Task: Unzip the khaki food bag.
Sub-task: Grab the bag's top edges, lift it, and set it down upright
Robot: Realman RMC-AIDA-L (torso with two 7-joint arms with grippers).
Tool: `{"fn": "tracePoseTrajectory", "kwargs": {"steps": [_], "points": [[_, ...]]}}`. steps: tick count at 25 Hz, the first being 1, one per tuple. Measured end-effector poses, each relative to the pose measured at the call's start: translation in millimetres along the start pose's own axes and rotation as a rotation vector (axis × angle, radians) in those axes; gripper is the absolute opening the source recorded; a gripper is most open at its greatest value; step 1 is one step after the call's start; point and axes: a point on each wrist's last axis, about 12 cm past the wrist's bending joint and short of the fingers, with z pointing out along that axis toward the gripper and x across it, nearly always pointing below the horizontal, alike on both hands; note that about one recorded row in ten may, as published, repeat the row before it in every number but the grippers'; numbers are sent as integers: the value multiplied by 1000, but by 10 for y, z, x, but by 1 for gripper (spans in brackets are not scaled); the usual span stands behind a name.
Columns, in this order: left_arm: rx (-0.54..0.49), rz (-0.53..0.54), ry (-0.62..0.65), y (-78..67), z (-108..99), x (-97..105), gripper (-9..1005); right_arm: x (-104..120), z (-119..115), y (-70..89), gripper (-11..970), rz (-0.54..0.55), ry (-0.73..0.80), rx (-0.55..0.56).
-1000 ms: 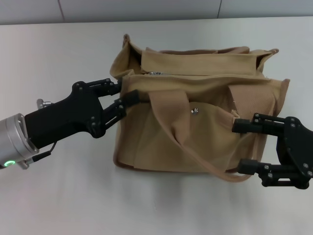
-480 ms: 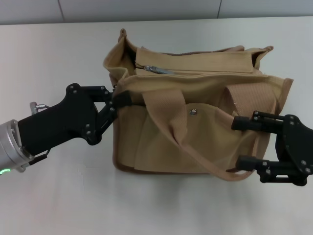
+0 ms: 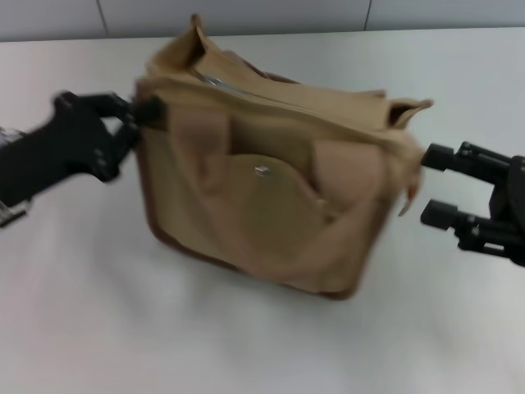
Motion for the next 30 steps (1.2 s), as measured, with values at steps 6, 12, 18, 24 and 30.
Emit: {"fn": "tracePoseTrajectory", "kwargs": {"steps": [6,12,18,24,30], "points": [[-67,72,-150,301,-122,-428,42,-43,0,-38,759,-3,-62,37],[107,86,-232,113,180,-519,41,-40,73,-110,759,16,-180,112],[248,90,-109,-229,571,-145,41,33,196,-205,758,22,-184,177],[229,85,-102,-324,531,-21,41,113,242,-228,758,-28,-104,183],[223,76,-96,-345,506,7,41,282,377,-277,758,-161,-4,209]]}}
